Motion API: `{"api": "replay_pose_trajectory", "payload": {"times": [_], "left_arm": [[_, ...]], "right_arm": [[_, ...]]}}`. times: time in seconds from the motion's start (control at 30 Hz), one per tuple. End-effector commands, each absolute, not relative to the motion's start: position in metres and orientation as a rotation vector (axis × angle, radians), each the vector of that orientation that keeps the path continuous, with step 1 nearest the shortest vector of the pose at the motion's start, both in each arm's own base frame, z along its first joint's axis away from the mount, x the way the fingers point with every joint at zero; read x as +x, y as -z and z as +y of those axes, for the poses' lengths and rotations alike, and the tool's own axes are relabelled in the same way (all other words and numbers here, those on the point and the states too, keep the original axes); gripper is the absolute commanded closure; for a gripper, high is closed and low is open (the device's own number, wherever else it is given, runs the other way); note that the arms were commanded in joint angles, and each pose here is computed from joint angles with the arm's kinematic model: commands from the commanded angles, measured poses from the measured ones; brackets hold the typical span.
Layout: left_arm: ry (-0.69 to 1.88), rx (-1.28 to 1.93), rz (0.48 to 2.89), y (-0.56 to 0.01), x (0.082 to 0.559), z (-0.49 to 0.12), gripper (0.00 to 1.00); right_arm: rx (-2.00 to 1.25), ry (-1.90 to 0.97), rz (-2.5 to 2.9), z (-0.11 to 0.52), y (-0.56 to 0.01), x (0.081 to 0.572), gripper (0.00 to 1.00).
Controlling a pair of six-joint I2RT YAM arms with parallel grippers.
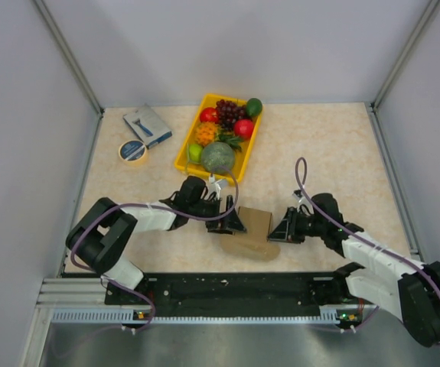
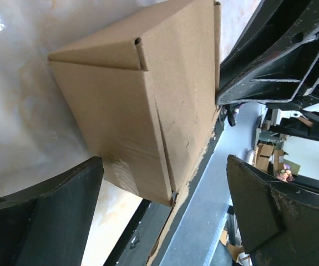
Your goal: Fold the paper box
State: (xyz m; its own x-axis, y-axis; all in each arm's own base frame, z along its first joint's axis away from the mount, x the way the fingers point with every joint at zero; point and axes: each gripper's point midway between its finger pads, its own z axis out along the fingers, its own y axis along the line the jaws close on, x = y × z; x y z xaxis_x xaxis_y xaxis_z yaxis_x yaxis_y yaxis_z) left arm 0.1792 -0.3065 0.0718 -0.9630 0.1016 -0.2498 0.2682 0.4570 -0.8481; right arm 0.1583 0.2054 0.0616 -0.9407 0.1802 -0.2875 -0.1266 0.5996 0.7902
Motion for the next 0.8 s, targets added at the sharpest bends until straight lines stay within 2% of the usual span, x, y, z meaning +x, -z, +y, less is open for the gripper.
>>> {"api": "replay_pose_trajectory", "payload": {"times": [0.0,0.23,0.5,0.77], "left_arm": [[1.645,0.368,2.451,-0.089,0.177,-0.321,0.06],[1.682,0.368,2.433,-0.093,0.174,-0.329,0.08],[1.458,0.317,2.492,-0.083,0.177,-0.31,0.04],[1.402,0.206,2.522,-0.078,0.178,-0.301,0.02]], "right_arm": [[0.079,-1.165,2.487,0.194,-0.048,0.167,0.78],[0.113,-1.152,2.491,0.191,-0.043,0.17,0.78],[0.201,-1.134,2.496,0.177,-0.031,0.167,0.78],[0.244,-1.114,2.495,0.169,-0.025,0.166,0.78]]}}
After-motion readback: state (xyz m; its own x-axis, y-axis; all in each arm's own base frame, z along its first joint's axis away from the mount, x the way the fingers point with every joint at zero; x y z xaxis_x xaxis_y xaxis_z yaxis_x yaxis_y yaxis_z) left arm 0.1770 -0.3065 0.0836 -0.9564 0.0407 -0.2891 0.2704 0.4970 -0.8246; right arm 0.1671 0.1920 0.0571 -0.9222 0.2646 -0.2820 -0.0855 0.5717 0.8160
